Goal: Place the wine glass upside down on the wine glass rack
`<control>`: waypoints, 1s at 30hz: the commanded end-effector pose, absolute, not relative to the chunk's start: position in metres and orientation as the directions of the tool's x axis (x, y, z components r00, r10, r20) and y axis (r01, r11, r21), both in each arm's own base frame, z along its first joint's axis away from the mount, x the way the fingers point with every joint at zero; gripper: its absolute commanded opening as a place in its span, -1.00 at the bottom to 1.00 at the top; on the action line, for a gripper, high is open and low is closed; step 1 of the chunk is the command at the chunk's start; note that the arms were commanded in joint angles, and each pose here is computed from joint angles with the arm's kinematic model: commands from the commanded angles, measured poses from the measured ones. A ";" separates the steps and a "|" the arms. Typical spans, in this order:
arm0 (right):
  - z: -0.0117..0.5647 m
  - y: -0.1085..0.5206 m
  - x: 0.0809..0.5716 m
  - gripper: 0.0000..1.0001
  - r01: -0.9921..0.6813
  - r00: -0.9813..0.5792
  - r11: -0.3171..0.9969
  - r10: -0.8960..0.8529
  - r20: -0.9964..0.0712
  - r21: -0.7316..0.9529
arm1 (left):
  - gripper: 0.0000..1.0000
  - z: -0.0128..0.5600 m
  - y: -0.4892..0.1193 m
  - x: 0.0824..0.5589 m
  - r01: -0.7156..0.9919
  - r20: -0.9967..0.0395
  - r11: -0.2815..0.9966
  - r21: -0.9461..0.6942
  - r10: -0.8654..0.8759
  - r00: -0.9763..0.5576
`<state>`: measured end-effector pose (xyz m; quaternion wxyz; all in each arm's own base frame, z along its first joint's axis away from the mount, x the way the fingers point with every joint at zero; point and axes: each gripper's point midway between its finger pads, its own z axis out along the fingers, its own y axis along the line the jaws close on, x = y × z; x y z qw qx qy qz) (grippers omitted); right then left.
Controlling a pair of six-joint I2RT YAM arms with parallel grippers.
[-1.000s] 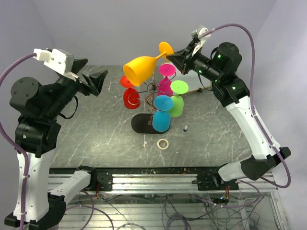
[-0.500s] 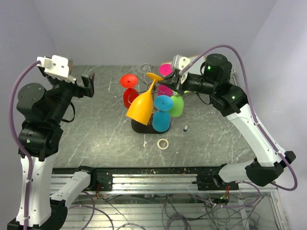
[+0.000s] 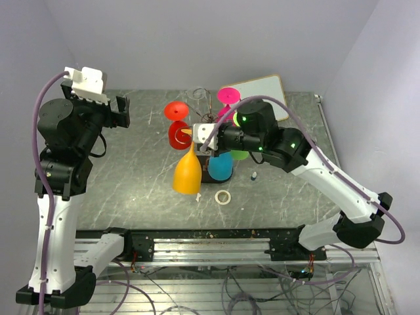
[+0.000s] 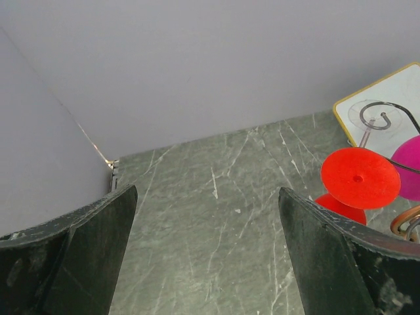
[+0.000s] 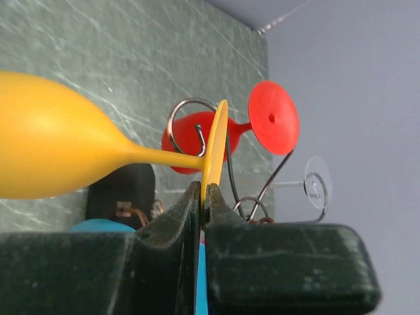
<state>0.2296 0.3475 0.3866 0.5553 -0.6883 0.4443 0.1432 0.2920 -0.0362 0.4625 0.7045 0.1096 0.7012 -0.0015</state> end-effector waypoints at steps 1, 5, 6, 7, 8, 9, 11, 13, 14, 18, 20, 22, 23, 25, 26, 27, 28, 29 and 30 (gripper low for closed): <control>0.388 0.339 0.253 -1.00 -0.658 0.591 0.044 -0.588 -0.551 -0.752 | 0.99 0.466 -0.036 0.289 0.166 -0.988 0.974 0.152 0.149 0.032; 0.385 0.338 0.260 -1.00 -0.622 0.595 0.036 -0.628 -0.502 -0.782 | 0.99 0.463 -0.037 0.290 0.169 -0.989 0.974 0.148 0.146 0.025; 0.384 0.338 0.262 -1.00 -0.611 0.592 0.038 -0.642 -0.487 -0.791 | 0.99 0.462 -0.037 0.290 0.170 -0.988 0.974 0.152 0.150 0.026; 0.384 0.337 0.264 -1.00 -0.600 0.589 0.040 -0.654 -0.475 -0.799 | 0.99 0.461 -0.037 0.291 0.170 -0.988 0.973 0.154 0.153 0.024; 0.382 0.337 0.267 -1.00 -0.594 0.585 0.039 -0.664 -0.465 -0.804 | 0.99 0.460 -0.037 0.292 0.170 -0.988 0.973 0.153 0.151 0.022; 0.380 0.336 0.269 -1.00 -0.587 0.582 0.039 -0.674 -0.455 -0.808 | 0.99 0.459 -0.037 0.292 0.169 -0.989 0.974 0.149 0.148 0.017; 0.379 0.336 0.271 -1.00 -0.570 0.584 0.031 -0.687 -0.432 -0.821 | 0.99 0.459 -0.037 0.291 0.173 -0.990 0.974 0.144 0.143 0.017; 0.379 0.335 0.276 -1.00 -0.547 0.577 0.036 -0.708 -0.407 -0.837 | 0.99 0.459 -0.038 0.290 0.179 -0.989 0.973 0.149 0.147 0.023; 0.379 0.335 0.278 -1.00 -0.536 0.569 0.041 -0.720 -0.397 -0.843 | 0.99 0.458 -0.038 0.290 0.177 -0.988 0.973 0.152 0.150 0.024; 0.380 0.339 0.284 -1.00 -0.516 0.556 0.066 -0.732 -0.392 -0.854 | 0.99 0.457 -0.037 0.289 0.178 -0.990 0.974 0.143 0.141 0.021; 0.379 0.342 0.286 -1.00 -0.502 0.546 0.074 -0.746 -0.382 -0.862 | 0.99 0.457 -0.038 0.288 0.184 -0.989 0.972 0.147 0.145 0.027; 0.376 0.345 0.289 -1.00 -0.497 0.538 0.077 -0.755 -0.377 -0.864 | 0.98 0.456 -0.038 0.289 0.182 -0.990 0.973 0.144 0.142 0.027; 0.376 0.345 0.290 -1.00 -0.489 0.533 0.082 -0.759 -0.373 -0.868 | 0.99 0.456 -0.038 0.289 0.181 -0.990 0.973 0.141 0.139 0.025; 0.374 0.347 0.292 -1.00 -0.470 0.529 0.082 -0.771 -0.354 -0.879 | 0.99 0.455 -0.038 0.288 0.186 -0.990 0.972 0.142 0.140 0.022; 0.374 0.349 0.293 -1.00 -0.460 0.527 0.084 -0.776 -0.348 -0.884 | 0.99 0.455 -0.038 0.287 0.189 -0.989 0.971 0.145 0.143 0.026; 0.375 0.351 0.293 -1.00 -0.455 0.525 0.088 -0.777 -0.347 -0.886 | 0.99 0.455 -0.038 0.288 0.189 -0.989 0.971 0.149 0.147 0.029; 0.374 0.354 0.293 -1.00 -0.455 0.525 0.090 -0.776 -0.349 -0.886 | 0.99 0.455 -0.038 0.288 0.187 -0.989 0.971 0.150 0.147 0.028; 0.373 0.355 0.293 -1.00 -0.457 0.523 0.092 -0.776 -0.351 -0.884 | 0.99 0.454 -0.037 0.288 0.184 -0.989 0.972 0.147 0.145 0.026; 0.374 0.358 0.293 -1.00 -0.455 0.525 0.098 -0.773 -0.355 -0.885 | 0.99 0.454 -0.038 0.288 0.184 -0.989 0.972 0.145 0.143 0.023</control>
